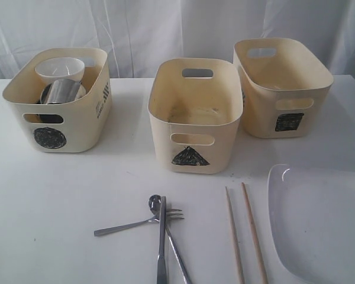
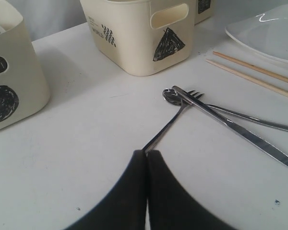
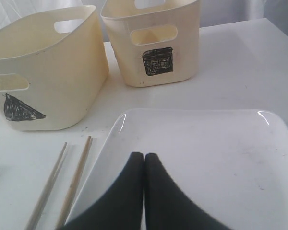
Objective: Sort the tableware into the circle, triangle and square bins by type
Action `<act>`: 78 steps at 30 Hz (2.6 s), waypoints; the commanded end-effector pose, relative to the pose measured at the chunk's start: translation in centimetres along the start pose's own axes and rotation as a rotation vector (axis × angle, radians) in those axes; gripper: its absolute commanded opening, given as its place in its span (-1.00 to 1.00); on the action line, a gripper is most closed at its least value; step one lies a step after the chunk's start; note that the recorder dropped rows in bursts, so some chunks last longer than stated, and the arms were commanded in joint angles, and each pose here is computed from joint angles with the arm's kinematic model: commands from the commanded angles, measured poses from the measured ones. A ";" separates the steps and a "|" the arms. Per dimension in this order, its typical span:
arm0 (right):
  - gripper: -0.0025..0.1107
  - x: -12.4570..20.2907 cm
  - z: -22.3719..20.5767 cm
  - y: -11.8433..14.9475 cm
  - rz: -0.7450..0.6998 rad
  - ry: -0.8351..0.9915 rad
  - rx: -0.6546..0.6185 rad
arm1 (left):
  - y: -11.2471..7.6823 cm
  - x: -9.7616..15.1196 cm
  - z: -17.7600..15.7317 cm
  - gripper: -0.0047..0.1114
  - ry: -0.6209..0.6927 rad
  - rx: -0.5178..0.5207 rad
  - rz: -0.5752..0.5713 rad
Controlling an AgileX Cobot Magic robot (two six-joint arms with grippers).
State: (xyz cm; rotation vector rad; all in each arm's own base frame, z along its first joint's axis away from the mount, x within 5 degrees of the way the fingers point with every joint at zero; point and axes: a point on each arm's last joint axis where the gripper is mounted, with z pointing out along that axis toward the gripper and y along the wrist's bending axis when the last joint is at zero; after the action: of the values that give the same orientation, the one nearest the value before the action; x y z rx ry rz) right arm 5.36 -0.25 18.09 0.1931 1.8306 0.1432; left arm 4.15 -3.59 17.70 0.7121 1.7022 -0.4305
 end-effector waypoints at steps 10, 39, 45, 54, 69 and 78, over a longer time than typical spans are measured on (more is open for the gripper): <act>-0.96 -0.1 0.0 0.0 0.001 -0.011 0.002 | -0.1 0.1 0.0 -0.92 -0.002 0.007 -0.011; -0.41 -7.5 -2.5 2.6 0.141 -0.129 -0.205 | -0.1 0.1 0.0 -0.92 -0.002 0.007 -0.011; -0.19 -12.4 0.5 6.8 -0.095 0.279 -0.342 | -0.1 0.1 0.0 -0.92 -0.002 0.007 -0.011; -0.19 -11.0 12.0 11.1 -0.116 0.882 -0.321 | -0.1 0.1 0.0 -0.92 -0.002 0.007 -0.011; -0.19 -9.2 14.6 15.1 -0.227 0.918 -0.336 | -0.1 0.1 0.0 -0.92 -0.002 0.007 -0.011; -0.19 -7.4 19.6 17.0 -0.324 1.050 -0.096 | -0.1 0.1 0.0 -0.92 -0.002 0.007 -0.011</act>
State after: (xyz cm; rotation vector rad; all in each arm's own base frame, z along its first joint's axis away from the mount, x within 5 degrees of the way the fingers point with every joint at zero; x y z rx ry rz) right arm 26.27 14.94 24.57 -0.3570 2.7844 0.2402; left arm 4.15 -3.59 17.70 0.7121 1.7022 -0.4305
